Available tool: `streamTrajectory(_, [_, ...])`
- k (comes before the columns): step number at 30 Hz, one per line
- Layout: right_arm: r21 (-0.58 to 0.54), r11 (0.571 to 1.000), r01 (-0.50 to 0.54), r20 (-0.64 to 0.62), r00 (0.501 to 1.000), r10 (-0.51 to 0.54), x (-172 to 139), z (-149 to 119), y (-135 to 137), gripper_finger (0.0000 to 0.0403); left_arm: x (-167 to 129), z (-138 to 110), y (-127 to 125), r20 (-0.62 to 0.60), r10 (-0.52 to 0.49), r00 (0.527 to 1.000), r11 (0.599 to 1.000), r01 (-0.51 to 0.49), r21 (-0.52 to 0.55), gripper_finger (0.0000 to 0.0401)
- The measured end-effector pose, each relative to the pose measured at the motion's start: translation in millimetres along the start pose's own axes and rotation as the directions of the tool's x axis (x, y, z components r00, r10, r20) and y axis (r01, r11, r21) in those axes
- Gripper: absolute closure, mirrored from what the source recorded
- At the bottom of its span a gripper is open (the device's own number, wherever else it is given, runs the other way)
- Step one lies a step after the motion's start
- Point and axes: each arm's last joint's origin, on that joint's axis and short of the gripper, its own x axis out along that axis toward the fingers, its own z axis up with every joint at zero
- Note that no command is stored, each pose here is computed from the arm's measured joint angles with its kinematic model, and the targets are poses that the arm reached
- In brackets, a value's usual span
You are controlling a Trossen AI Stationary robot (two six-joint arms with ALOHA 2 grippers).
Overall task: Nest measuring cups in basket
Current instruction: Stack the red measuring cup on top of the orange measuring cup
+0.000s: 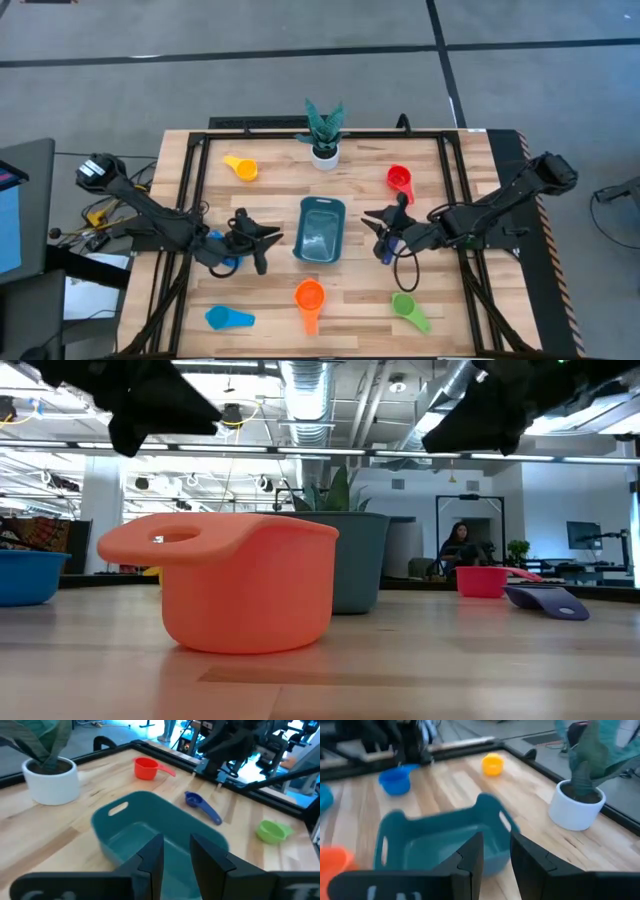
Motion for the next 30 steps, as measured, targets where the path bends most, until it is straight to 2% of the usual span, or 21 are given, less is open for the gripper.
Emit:
streamTrajectory(5, [0.010, 0.999, 0.034, -0.006, 0.999, -0.034, -0.1, 3.2, -7.9, 0.0271, 5.4, 2.8, -11.2, -0.018, -0.020, 1.000, 1.000, 0.020, 0.006, 0.0318])
streamTrajectory(11, [0.037, 0.997, 0.073, -0.056, 0.996, -0.071, -9.1, 16.6, -17.5, 0.0250, 5.9, 5.7, -13.6, -0.015, -0.029, 0.999, 0.998, 0.029, -0.050, 0.0318])
streamTrajectory(16, [0.042, 0.984, 0.171, -0.134, 0.977, -0.164, -13.5, 26.4, -35.3, 0.0228, 19.5, -12.8, -14.4, -0.052, 0.009, 0.999, 0.998, -0.012, -0.058, 0.0318])
streamTrajectory(19, [0.063, 0.964, 0.257, -0.185, 0.953, -0.241, -12.5, 27.9, -51.2, 0.0214, 32.1, -25.2, -16.2, -0.087, 0.037, 0.996, 0.998, -0.041, -0.053, 0.0318])
streamTrajectory(23, [0.092, 0.943, 0.319, -0.293, 0.914, -0.280, -8.9, 23.7, -69.8, 0.0196, 46.5, -32.7, -25.9, -0.103, 0.057, 0.993, 0.998, -0.059, -0.020, 0.0318])
streamTrajectory(27, [0.101, 0.922, 0.374, -0.414, 0.858, -0.303, -6.8, 16.9, -85.1, 0.0184, 58.2, -30.5, -38.6, -0.117, 0.036, 0.992, 0.999, -0.031, 0.043, 0.0318])
streamTrajectory(30, [0.066, 0.910, 0.410, -0.469, 0.818, -0.335, -6.9, 12.3, -91.9, 0.0182, 65.0, -22.9, -47.0, -0.118, 0.024, 0.993, 0.996, -0.014, 0.083, 0.0318])
